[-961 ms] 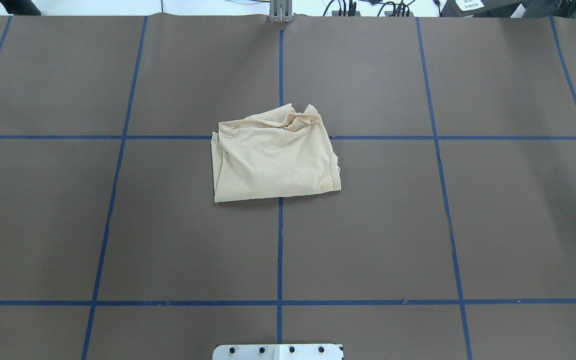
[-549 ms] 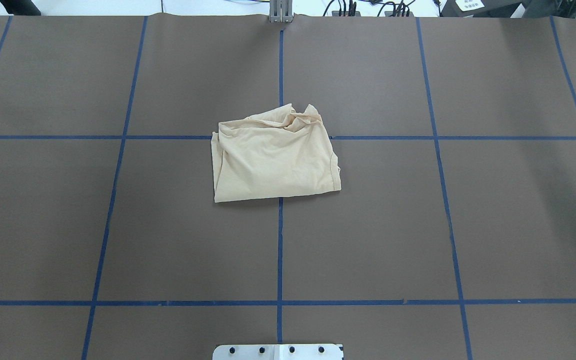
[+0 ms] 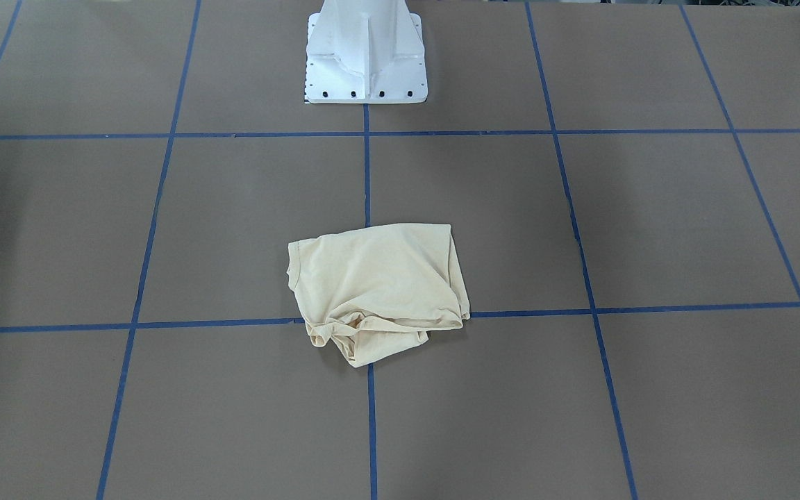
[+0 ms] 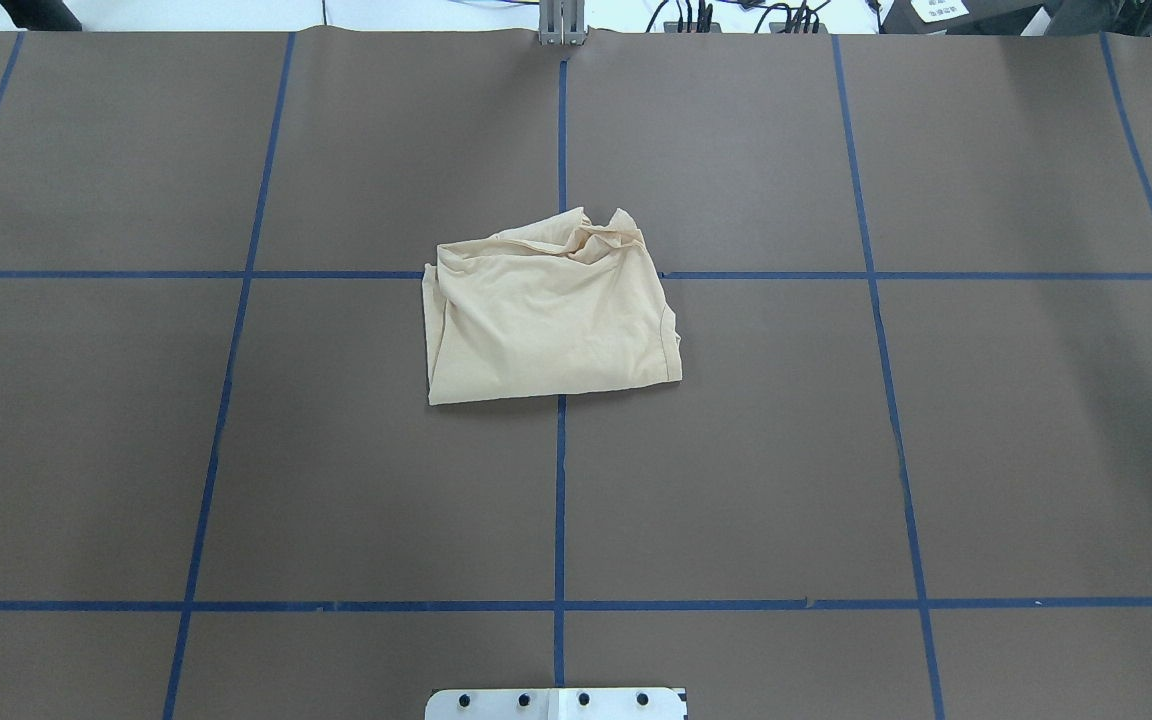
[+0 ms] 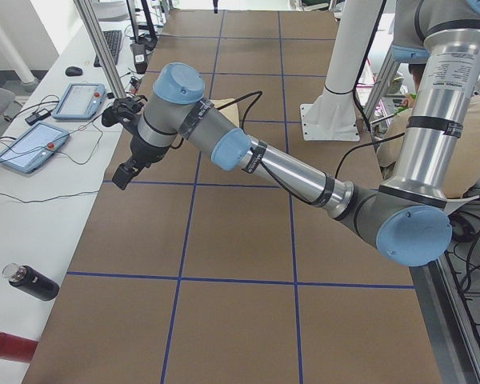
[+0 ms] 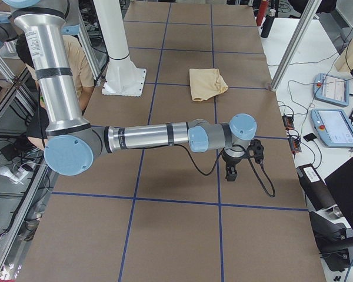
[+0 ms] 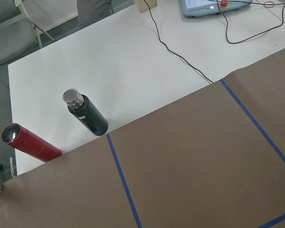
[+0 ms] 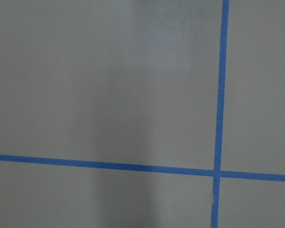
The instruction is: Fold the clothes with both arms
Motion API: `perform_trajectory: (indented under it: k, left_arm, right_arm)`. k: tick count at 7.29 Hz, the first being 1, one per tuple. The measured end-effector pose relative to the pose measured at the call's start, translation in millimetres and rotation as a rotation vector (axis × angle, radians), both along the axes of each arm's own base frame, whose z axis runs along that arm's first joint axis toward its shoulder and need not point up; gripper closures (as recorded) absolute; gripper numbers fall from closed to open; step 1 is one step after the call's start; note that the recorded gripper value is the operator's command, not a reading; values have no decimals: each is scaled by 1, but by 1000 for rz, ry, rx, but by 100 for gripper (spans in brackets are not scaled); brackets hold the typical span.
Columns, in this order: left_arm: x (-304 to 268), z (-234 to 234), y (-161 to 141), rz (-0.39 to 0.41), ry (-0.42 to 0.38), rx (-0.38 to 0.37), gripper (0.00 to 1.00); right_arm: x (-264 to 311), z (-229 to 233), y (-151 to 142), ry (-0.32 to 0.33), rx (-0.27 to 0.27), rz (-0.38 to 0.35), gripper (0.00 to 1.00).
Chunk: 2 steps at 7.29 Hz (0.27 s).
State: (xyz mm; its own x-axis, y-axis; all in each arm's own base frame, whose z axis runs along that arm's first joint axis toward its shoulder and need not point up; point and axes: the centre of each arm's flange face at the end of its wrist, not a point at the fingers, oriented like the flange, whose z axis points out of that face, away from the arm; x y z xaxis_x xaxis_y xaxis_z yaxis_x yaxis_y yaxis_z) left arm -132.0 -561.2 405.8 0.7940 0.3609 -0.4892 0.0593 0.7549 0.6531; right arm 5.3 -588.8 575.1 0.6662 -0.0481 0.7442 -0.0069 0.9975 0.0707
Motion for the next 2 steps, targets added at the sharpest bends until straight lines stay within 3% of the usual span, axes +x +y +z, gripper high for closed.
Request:
perform_trajectory:
  k: [2]
  left_arm:
    - [-3,5,-1,-5,2,-10,0]
  right_arm:
    - [0,-1,0,-11,1,-3,0]
